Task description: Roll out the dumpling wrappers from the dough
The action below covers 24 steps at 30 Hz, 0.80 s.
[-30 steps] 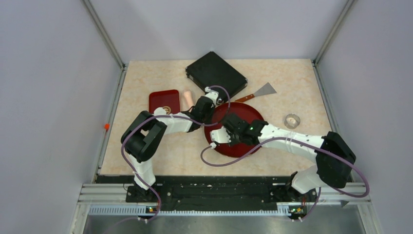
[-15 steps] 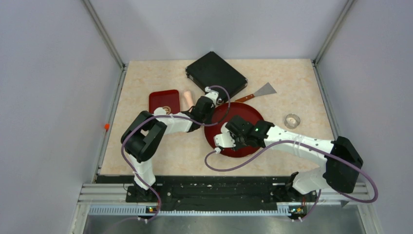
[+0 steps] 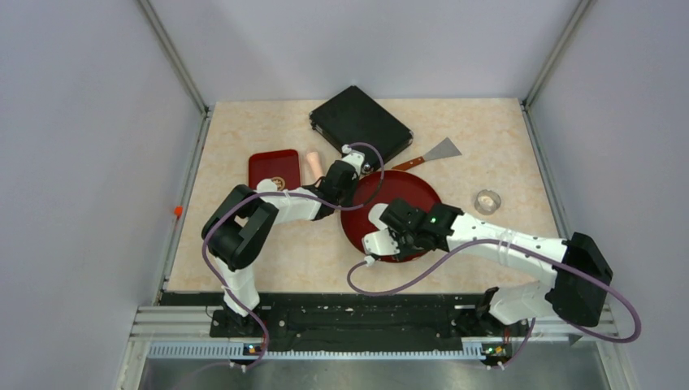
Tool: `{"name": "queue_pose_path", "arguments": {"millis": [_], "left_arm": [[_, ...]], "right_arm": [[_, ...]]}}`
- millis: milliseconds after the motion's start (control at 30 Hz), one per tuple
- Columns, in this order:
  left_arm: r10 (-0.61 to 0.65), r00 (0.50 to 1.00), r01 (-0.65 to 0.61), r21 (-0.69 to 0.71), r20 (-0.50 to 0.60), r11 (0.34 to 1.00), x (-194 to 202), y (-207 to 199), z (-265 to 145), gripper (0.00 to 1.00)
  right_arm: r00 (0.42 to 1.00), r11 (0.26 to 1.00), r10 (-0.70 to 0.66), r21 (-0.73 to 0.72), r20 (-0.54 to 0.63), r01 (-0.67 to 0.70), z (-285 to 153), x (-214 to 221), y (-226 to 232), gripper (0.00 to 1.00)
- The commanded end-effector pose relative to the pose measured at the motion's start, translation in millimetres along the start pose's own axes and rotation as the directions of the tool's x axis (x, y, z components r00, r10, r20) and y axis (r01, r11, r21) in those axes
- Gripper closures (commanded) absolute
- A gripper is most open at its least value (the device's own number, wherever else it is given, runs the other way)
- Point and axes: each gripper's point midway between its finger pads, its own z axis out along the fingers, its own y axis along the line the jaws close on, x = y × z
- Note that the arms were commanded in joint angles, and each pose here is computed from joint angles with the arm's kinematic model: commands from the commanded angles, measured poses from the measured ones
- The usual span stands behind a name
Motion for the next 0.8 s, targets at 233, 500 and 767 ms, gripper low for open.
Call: {"name": "queue_pose_path", "arguments": {"millis": [233, 500, 767], "left_arm": [[0.024, 0.999, -0.019, -0.162, 0.028, 0.987, -1.5, 33.8, 3.9, 1.00], [0.028, 0.999, -0.023, -0.162, 0.028, 0.986, -1.8, 34.0, 3.0, 1.00], [0.030, 0.999, -0.026, -0.149, 0.025, 0.989, -1.9, 31.5, 2.9, 1.00]], "right_arm": [[0.999, 0.974, 0.053, -0.221, -0.007, -0.054, -15.7, 9.7, 54.3, 1.00], [0.943, 0.874, 0.270, 0.362, 0.193, -0.324, -93.1, 42.3, -94.1, 1.00], [0.889, 0.705, 0.433, 0.558, 0.152, -0.438, -81.1, 112.7, -122.7, 1.00]]}}
